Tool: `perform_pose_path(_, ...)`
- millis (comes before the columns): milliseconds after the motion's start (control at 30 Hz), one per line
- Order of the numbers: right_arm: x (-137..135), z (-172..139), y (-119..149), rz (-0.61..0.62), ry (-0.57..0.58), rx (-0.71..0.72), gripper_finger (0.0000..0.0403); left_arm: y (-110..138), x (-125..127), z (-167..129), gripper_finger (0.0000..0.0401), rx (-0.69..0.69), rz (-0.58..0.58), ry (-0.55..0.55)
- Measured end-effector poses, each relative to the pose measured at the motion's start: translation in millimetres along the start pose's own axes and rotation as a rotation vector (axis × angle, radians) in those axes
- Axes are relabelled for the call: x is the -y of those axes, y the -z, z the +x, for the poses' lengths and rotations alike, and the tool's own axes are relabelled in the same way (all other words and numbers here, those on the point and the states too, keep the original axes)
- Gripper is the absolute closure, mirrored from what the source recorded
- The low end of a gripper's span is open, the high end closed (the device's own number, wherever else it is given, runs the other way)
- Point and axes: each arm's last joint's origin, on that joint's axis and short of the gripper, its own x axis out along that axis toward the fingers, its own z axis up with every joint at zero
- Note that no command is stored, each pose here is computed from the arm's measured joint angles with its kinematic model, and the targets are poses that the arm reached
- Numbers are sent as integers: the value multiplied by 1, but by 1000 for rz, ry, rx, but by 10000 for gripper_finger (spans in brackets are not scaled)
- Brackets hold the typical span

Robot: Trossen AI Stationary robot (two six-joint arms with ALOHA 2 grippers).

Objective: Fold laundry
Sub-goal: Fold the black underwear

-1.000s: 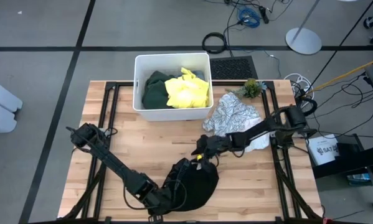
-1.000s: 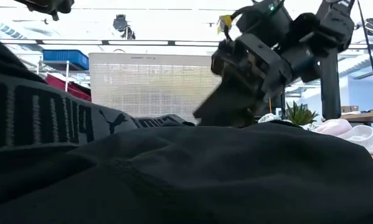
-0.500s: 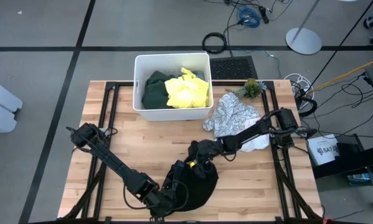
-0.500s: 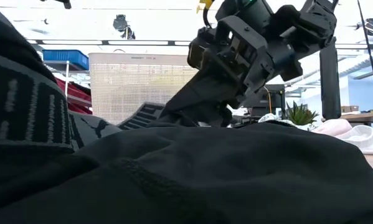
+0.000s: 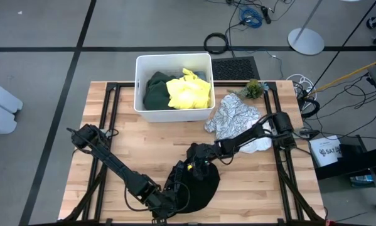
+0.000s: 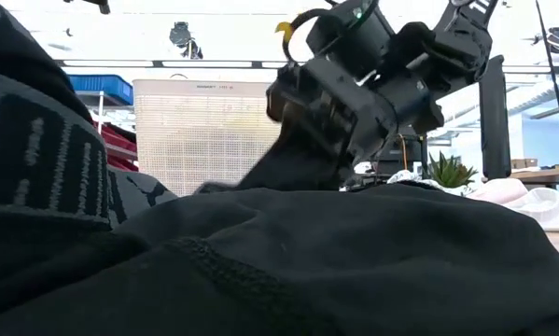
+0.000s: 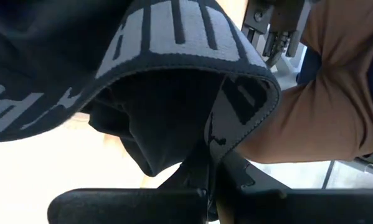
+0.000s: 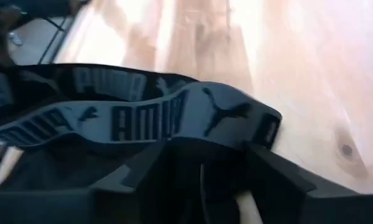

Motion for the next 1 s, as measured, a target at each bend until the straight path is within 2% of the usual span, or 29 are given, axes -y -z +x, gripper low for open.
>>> perform_pose_path(67, 2, 4, 3, 13, 17, -4, 233, 0, 0, 0, 393, 3, -3, -2)
perform_pose_path(200, 2, 6, 1, -6, 4, 0, 364, 0, 0, 0, 393, 17, -4, -9)
perform_pose_path(233, 1, 5, 0, -18, -1, 6, 382, 0, 0, 0, 393, 17, -5, -10)
perform_pose_path(333, -7, -7, -13, -31, -18, 26, 394, 1, 0, -2, 393, 15, -1, -12)
perform_pose_path(467, -23, -43, -40, -103, -22, 34, 400, -1, 2, -17, 393, 42, 27, -11)
perform_pose_path(567, -31, -81, -58, -169, 56, 41, 400, -4, 8, -39, 393, 133, 77, 4)
perform_pose_path(700, -32, -131, -74, -223, 207, 46, 401, -13, 12, -83, 393, 316, 107, 24)
perform_pose_path(800, -27, -161, -81, -211, 313, 64, 402, -27, 5, -111, 394, 476, 16, 8)
perform_pose_path(867, -24, -173, -83, -181, 371, 64, 402, -41, -4, -118, 396, 542, -120, 8)
perform_pose_path(933, -24, -176, -81, -144, 381, 50, 402, -53, -13, -116, 397, 577, -228, 26)
perform_pose_path(1000, -32, -171, -75, -145, 351, 27, 402, -65, -20, -110, 396, 570, -256, 107)
